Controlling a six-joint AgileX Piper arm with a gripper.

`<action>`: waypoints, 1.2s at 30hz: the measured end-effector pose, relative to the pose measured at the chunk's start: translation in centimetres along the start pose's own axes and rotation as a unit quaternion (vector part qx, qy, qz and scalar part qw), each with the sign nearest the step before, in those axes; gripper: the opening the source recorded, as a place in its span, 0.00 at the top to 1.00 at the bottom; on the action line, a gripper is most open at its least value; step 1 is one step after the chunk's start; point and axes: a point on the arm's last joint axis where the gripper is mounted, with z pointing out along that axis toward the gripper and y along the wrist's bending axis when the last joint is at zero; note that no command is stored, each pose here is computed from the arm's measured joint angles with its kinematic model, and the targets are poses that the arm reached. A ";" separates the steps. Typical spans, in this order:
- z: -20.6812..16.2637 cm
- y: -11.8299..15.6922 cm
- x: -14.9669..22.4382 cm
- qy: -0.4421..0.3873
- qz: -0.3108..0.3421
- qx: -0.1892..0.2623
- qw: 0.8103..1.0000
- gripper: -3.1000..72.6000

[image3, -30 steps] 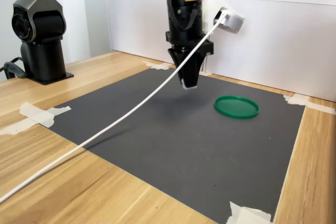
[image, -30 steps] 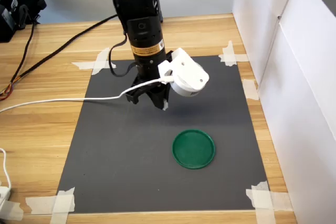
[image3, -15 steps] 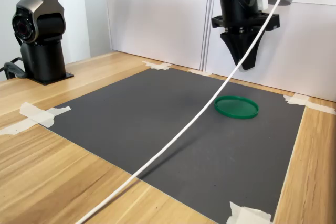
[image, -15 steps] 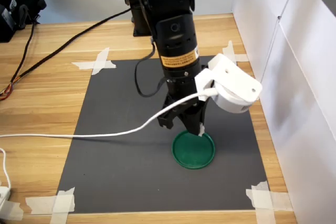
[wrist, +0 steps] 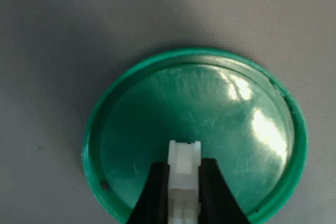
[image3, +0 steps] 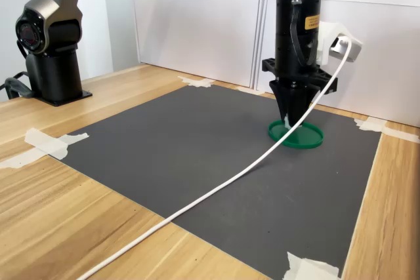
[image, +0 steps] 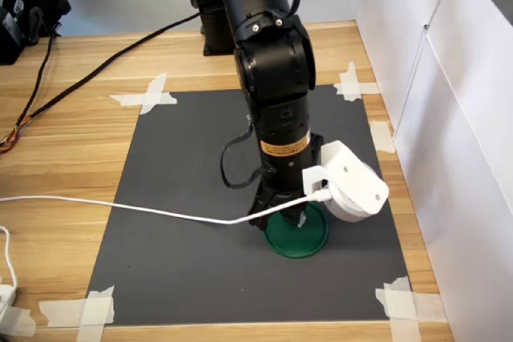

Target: Grasp a white terminal and put it in the green lid.

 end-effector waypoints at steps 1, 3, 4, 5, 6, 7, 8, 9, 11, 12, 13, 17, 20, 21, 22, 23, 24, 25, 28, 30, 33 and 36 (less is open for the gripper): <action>0.0 0.0 0.0 0.000 0.003 0.000 1.000 0.85; 0.0 -0.1 -0.1 -0.003 0.004 0.003 1.000 0.83; 0.0 -0.1 -0.1 -0.003 0.004 0.003 1.000 0.81; 0.0 -0.1 -0.1 -0.005 0.004 0.005 1.000 0.79; 0.0 -0.1 -0.1 -0.005 0.003 0.007 1.000 0.76; 0.0 -0.2 -0.1 -0.004 0.003 0.008 1.000 0.72; 0.0 -0.2 -0.1 -0.003 0.003 0.009 1.000 0.67; 0.0 -0.2 -0.1 -0.004 0.004 0.011 1.000 0.61; -0.1 -0.3 -0.1 -0.006 0.010 0.015 1.000 0.50; -0.3 -0.3 -0.2 -0.010 0.014 0.017 1.000 0.46; -0.5 -0.4 -0.2 -0.014 0.017 0.021 1.000 0.41; -2.4 -0.5 -0.5 -0.037 0.022 0.039 0.998 0.29; -4.7 -0.2 -0.4 -0.061 0.025 0.053 0.996 0.28; -5.6 0.1 -0.2 -0.069 0.027 0.057 0.996 0.28; -6.4 0.4 0.1 -0.079 0.028 0.062 0.995 0.28; -7.3 0.8 0.5 -0.090 0.030 0.067 0.993 0.29; -8.3 1.2 0.9 -0.102 0.032 0.075 0.991 0.30; -9.5 1.7 1.3 -0.118 0.034 0.085 0.989 0.32; -12.4 3.5 3.4 -0.166 0.036 0.122 0.978 0.42; -14.4 4.9 5.0 -0.204 0.038 0.151 0.966 0.52; -17.4 7.3 7.7 -0.263 0.050 0.190 0.945 0.69; -19.8 9.7 10.4 -0.314 0.067 0.215 0.922 0.84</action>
